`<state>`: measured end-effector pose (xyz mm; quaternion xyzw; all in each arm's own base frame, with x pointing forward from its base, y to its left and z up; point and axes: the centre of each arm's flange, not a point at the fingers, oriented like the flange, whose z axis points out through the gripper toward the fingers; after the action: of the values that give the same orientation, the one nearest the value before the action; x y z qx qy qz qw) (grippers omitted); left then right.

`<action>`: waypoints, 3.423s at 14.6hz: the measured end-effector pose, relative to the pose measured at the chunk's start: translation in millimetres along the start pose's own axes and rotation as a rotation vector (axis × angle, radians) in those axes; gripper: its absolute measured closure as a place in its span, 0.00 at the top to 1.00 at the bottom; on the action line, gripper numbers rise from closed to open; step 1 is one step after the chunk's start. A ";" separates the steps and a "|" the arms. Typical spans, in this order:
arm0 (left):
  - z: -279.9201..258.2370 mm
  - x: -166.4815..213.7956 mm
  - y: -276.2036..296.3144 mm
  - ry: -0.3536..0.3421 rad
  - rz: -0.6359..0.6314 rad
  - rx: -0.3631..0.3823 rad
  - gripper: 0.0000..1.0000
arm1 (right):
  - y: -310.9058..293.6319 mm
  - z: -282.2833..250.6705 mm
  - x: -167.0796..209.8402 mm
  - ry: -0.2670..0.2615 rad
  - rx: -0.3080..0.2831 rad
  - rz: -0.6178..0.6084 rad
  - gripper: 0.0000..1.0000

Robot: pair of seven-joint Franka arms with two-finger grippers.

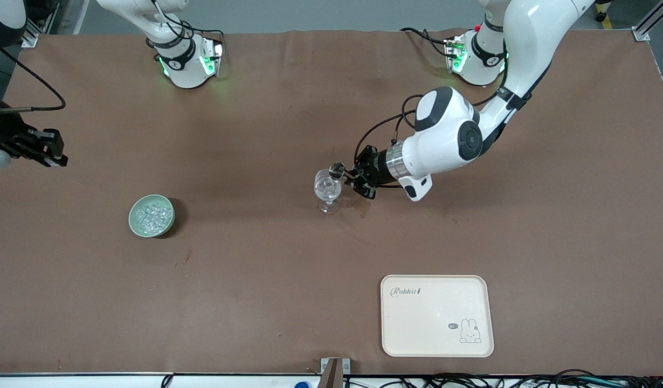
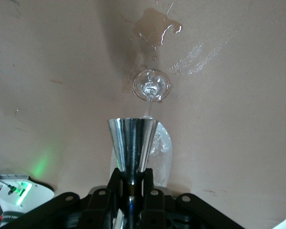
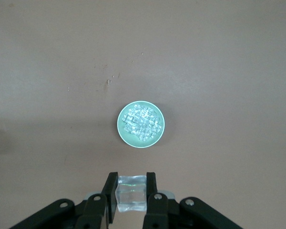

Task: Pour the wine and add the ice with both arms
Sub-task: 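Tilt the jigger to pour into the wine glass with the left gripper, then move the jigger to the tray while the right gripper brings ice over the glass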

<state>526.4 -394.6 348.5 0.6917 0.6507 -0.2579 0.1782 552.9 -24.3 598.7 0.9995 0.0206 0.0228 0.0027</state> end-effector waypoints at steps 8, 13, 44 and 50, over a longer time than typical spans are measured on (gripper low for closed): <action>7.0 -12.6 -6.9 0.083 -0.001 -0.022 0.21 | -15.5 0.2 1.2 0.001 0.022 0.000 0.28; 3.4 -15.2 -4.3 0.110 -0.010 -0.046 0.21 | -15.3 7.0 4.2 -0.010 0.023 0.002 0.28; 20.2 -43.2 -21.5 0.297 0.030 -0.147 0.21 | -16.2 5.9 4.6 -0.013 0.023 0.002 0.28; 16.7 -44.7 -19.7 0.319 0.032 -0.144 0.21 | -16.3 5.9 4.6 -0.013 0.023 0.003 0.28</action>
<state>503.9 -438.7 363.1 0.7196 0.6763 -0.0946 0.1258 557.0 -7.8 592.9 0.9996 0.0193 0.0163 -0.0089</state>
